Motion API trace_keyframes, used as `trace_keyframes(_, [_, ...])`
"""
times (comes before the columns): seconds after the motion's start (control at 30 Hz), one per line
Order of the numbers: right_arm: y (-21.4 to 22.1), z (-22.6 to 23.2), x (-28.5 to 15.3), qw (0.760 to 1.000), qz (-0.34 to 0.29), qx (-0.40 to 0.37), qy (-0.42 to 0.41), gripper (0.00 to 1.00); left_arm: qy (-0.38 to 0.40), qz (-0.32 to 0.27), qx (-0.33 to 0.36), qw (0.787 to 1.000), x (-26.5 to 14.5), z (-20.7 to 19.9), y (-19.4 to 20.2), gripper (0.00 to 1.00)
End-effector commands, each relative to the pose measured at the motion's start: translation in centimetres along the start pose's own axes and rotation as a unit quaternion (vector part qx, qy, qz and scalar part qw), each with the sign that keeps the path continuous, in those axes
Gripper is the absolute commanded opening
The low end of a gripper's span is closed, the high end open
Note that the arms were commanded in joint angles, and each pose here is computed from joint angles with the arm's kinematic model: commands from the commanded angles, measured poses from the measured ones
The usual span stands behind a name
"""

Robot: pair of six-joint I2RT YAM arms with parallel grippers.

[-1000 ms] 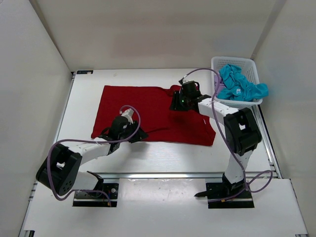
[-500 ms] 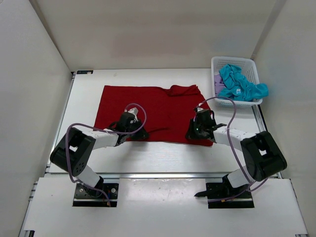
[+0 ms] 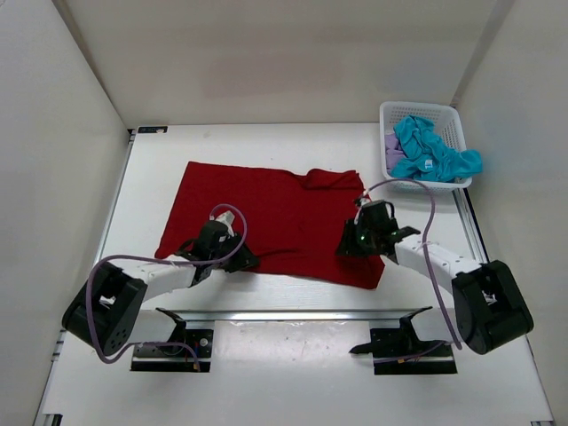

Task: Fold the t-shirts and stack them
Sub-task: Fold the flattened tshirt in 1/3 of the way

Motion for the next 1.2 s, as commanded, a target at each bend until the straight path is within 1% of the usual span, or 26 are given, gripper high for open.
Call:
trace_keyframes(0.0, [-9.8, 1.2, -2.2, 0.993, -0.110, -0.010, -0.033, 0.27, 0.021, -0.031, 0.012, 0.999, -1.0, -3.9, -3.4, 0.38])
trace_keyframes(0.03, [-12.4, 0.1, -2.1, 0.991, -0.135, -0.004, -0.017, 0.28, 0.032, -0.046, 0.016, 0.998, -1.2, -5.3, -5.1, 0.40])
trace_keyframes(0.07, [-13.7, -0.2, -2.1, 0.990, -0.143, -0.004, -0.013, 0.23, 0.035, -0.057, 0.017, 0.998, -1.3, -5.8, -6.2, 0.40])
trace_keyframes(0.1, [-16.0, -1.0, -1.5, 0.989, -0.149, -0.002, -0.003, 0.14, 0.051, -0.075, 0.019, 0.996, -1.6, -7.3, -7.9, 0.40])
trace_keyframes(0.17, [-20.0, -2.9, 0.1, 0.987, -0.159, 0.005, 0.029, 0.05, 0.059, -0.097, 0.013, 0.994, -1.8, -8.3, -10.6, 0.40])
trace_keyframes(0.2, [-20.9, -3.3, 0.4, 0.986, -0.161, -0.001, 0.036, 0.01, 0.061, -0.102, 0.013, 0.993, -1.8, -8.4, -11.1, 0.40])
trace_keyframes(0.27, [-23.4, -4.8, 1.6, 0.984, -0.168, 0.003, 0.062, 0.00, 0.077, -0.104, -0.001, 0.992, -1.9, -8.6, -12.1, 0.38])
trace_keyframes(0.3, [-24.5, -5.8, 2.5, 0.982, -0.167, -0.006, 0.082, 0.00, 0.077, -0.102, -0.008, 0.992, -1.9, -8.0, -12.2, 0.38])
trace_keyframes(0.33, [-25.2, -6.7, 3.6, 0.983, -0.155, -0.006, 0.095, 0.00, 0.070, -0.106, -0.010, 0.992, -1.9, -7.3, -12.3, 0.37])
trace_keyframes(0.37, [-24.4, -7.9, 5.0, 0.985, -0.131, -0.005, 0.113, 0.03, 0.068, -0.102, -0.014, 0.992, -1.8, -6.9, -12.0, 0.37])
trace_keyframes(0.4, [-25.8, -8.2, 4.8, 0.982, -0.137, -0.011, 0.126, 0.07, 0.066, -0.102, -0.012, 0.992, -1.9, -6.7, -11.9, 0.37])
trace_keyframes(0.43, [-25.9, -9.2, 5.8, 0.982, -0.123, -0.015, 0.145, 0.09, 0.060, -0.101, -0.015, 0.993, -1.9, -6.0, -11.8, 0.37])
trace_keyframes(0.47, [-26.4, -10.0, 5.9, 0.979, -0.124, -0.010, 0.160, 0.13, 0.059, -0.102, -0.015, 0.993, -1.9, -5.8, -11.7, 0.37])
trace_keyframes(0.5, [-26.4, -10.2, 6.8, 0.980, -0.112, -0.018, 0.163, 0.17, 0.055, -0.098, -0.016, 0.993, -1.7, -5.3, -11.4, 0.37])
trace_keyframes(0.53, [-26.7, -11.7, 7.0, 0.976, -0.102, -0.010, 0.189, 0.23, 0.054, -0.095, -0.019, 0.994, -1.7, -5.0, -11.1, 0.37])
trace_keyframes(0.57, [-26.7, -12.1, 7.4, 0.975, -0.093, -0.008, 0.203, 0.28, 0.055, -0.093, -0.017, 0.994, -1.6, -4.9, -11.1, 0.37])
trace_keyframes(0.67, [-26.7, -12.9, 8.3, 0.973, -0.082, -0.014, 0.216, 0.36, 0.049, -0.090, -0.022, 0.994, -1.3, -4.2, -10.7, 0.37])
trace_keyframes(0.77, [-27.0, -13.3, 8.4, 0.970, -0.084, -0.016, 0.229, 0.39, 0.050, -0.084, -0.018, 0.995, -1.0, -4.4, -10.4, 0.37])
trace_keyframes(0.93, [-27.4, -14.2, 8.3, 0.962, -0.088, -0.022, 0.258, 0.40, 0.050, -0.083, -0.019, 0.995, -0.9, -4.4, -10.4, 0.36])
trace_keyframes(1.0, [-28.3, -14.8, 8.0, 0.956, -0.097, -0.024, 0.277, 0.42, 0.053, -0.084, -0.016, 0.995, -0.9, -4.6, -10.5, 0.36])
trace_keyframes(1.17, [-28.2, -14.6, 10.5, 0.967, -0.064, -0.022, 0.246, 0.41, 0.048, -0.086, -0.026, 0.995, -0.7, -4.0, -10.7, 0.35])
Point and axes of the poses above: each gripper's point midway between its finger pads, its own x axis out along the fingers, its own z axis along the line the jaws close on, y = z × x, the point moved 1 cm from there along -x, back along the fingers, and after that the axes turned 8 degrees about -x, right-handed, at the moved point
